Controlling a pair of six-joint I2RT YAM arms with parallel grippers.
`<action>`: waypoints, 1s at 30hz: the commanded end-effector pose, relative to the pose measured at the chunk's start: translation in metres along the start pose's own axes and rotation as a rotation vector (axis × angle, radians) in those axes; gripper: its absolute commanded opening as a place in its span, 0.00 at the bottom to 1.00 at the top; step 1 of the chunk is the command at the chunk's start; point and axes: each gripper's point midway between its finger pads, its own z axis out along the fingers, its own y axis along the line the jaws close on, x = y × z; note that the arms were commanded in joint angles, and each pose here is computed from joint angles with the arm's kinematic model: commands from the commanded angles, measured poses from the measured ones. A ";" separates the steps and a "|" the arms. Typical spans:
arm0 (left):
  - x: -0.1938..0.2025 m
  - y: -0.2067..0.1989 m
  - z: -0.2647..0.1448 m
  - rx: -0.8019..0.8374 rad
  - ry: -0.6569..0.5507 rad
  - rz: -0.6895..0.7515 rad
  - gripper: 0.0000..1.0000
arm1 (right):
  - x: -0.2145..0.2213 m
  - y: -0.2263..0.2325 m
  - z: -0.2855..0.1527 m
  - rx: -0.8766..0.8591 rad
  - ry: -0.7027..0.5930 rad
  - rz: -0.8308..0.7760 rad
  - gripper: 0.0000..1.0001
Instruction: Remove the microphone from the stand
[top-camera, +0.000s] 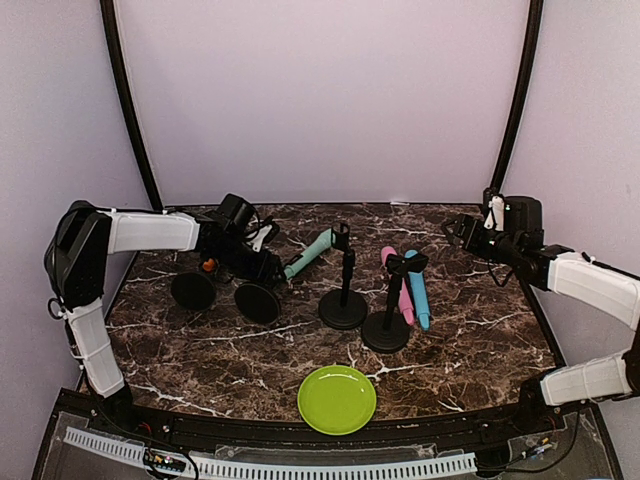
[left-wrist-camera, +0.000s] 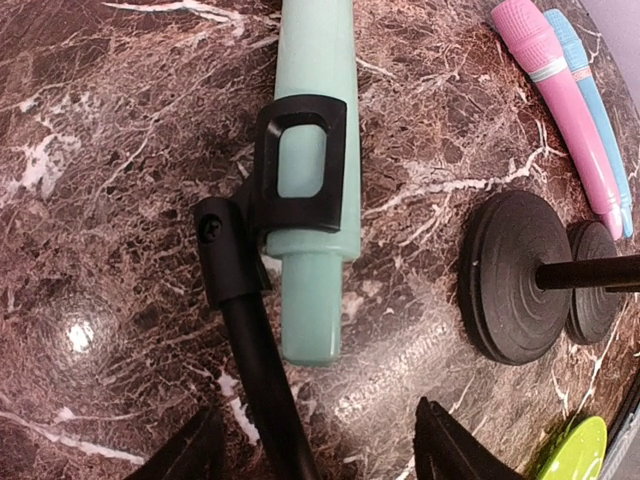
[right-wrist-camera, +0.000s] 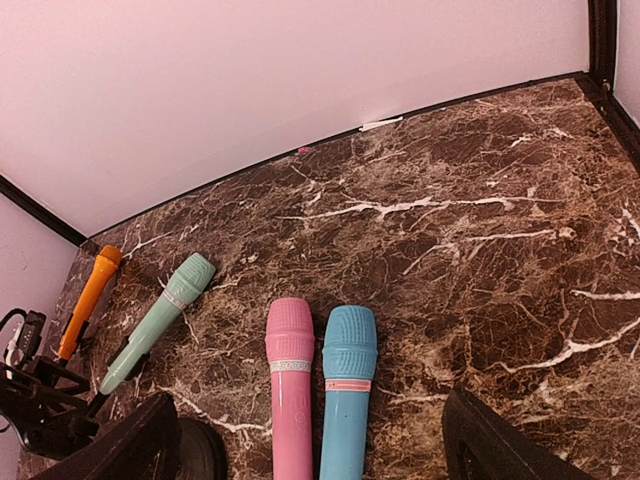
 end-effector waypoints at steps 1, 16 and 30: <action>0.021 -0.002 0.003 0.032 0.087 -0.021 0.67 | -0.003 0.001 -0.001 -0.012 -0.021 -0.002 0.92; 0.019 -0.007 0.012 0.065 0.096 -0.032 0.67 | 0.000 -0.001 0.001 -0.013 -0.020 -0.001 0.92; 0.013 -0.029 0.011 0.080 0.080 0.010 0.65 | -0.001 -0.002 -0.003 -0.003 -0.027 -0.010 0.92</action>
